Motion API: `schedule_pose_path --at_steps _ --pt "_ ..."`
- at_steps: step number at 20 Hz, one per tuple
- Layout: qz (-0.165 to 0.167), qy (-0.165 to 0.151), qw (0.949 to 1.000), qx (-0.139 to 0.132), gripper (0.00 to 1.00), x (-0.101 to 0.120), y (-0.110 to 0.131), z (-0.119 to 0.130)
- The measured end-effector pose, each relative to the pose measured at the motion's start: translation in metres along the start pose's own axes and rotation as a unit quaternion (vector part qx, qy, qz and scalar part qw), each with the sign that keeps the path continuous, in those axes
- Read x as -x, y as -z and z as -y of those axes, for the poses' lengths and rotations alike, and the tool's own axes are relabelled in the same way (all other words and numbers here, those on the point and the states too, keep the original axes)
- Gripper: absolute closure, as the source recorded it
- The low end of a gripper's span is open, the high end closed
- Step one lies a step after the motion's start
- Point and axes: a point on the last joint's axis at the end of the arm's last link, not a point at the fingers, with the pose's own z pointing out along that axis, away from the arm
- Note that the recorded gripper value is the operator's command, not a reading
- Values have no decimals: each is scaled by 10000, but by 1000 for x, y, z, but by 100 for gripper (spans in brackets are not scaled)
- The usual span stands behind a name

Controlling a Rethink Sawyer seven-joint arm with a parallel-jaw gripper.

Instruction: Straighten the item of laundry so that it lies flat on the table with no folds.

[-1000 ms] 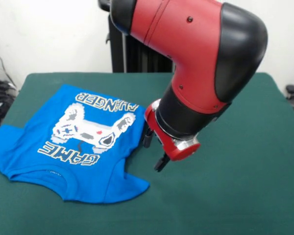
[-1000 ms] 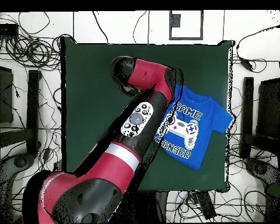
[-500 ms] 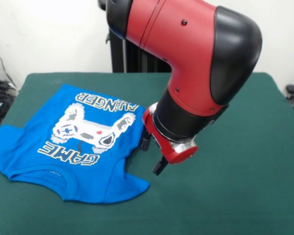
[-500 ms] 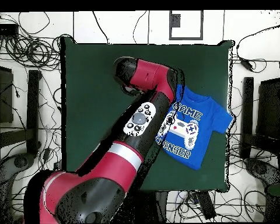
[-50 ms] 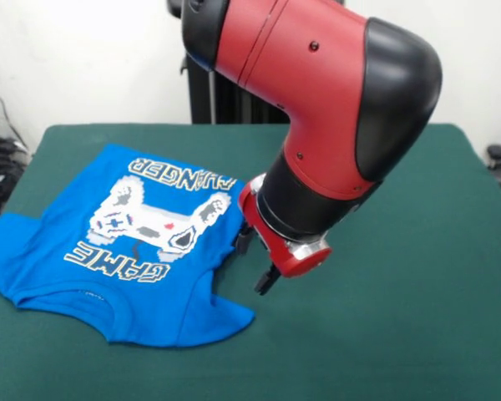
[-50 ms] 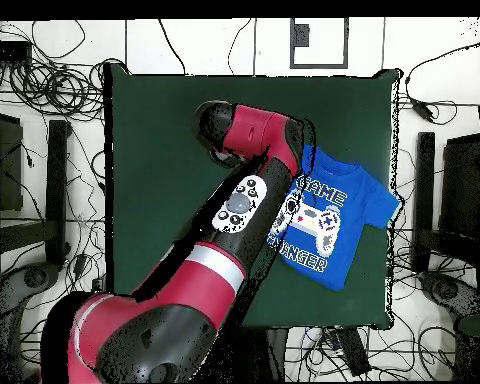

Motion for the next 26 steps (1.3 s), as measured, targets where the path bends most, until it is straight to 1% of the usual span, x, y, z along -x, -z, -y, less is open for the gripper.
schedule_pose_path --at_steps 9,15,19,26 --pt "13 14 9999 -104 0 11 -9 11" --pt "-45 63 9999 -153 0 7 -13 17" --pt "6 108 9998 -177 0 8 -11 19" --pt "23 137 9997 -221 0 8 -15 21"
